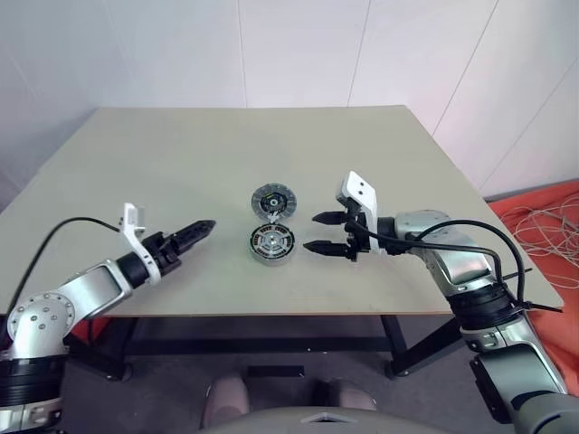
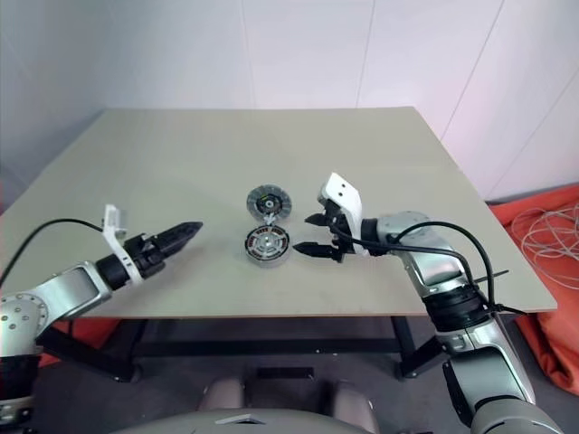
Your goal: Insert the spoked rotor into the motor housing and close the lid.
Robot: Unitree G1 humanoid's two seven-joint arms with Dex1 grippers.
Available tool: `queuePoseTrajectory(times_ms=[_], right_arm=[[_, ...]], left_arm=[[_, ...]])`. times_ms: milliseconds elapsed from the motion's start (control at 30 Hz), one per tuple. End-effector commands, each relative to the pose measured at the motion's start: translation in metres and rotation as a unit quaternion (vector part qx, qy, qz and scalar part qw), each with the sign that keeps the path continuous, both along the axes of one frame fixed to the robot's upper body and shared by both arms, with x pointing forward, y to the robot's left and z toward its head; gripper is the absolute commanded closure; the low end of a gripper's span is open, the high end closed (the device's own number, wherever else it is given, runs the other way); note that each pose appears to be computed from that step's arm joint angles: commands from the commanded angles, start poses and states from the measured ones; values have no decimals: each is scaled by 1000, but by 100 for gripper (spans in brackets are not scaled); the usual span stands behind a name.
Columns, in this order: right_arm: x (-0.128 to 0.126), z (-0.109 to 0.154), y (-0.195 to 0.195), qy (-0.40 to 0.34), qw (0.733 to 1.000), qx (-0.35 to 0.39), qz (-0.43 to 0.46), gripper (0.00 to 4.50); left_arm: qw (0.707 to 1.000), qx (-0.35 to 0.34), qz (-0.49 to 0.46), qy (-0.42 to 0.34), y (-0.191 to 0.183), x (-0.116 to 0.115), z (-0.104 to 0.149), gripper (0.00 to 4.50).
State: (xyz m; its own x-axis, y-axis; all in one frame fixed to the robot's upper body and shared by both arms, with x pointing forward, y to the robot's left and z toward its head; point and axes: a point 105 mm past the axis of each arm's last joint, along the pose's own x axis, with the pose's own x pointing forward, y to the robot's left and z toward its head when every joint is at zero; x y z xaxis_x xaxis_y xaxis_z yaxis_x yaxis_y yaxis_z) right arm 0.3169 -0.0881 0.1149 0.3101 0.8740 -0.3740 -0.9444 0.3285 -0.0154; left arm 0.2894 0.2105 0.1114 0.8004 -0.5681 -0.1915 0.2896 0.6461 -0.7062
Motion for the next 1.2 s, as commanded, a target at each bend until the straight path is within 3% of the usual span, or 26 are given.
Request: queuePoseTrajectory(times_ms=[33,133,267,533,867,1067,1200], right_arm=[[-2,18,12,-31,999,11,23,203],[-4,11,21,-32,999,4,33,312],[3,13,35,-43,998,14,33,445],[24,3,73,-76,997,27,9,445],[15,-60,74,-59,993,-87,50,445],[13,-27,72,-58,996,-35,58,445],[8,-4,60,-96,989,-55,99,445]], left_arm=[[995,70,16,-68,28,8,11,0],[982,147,14,-121,41,12,12,0],[962,200,20,-183,47,18,17,0],[909,342,-4,-239,48,28,5,0],[915,298,-12,-273,17,36,16,0],[916,304,-38,-260,15,30,4,0],[916,308,-43,-253,16,29,0,0]])
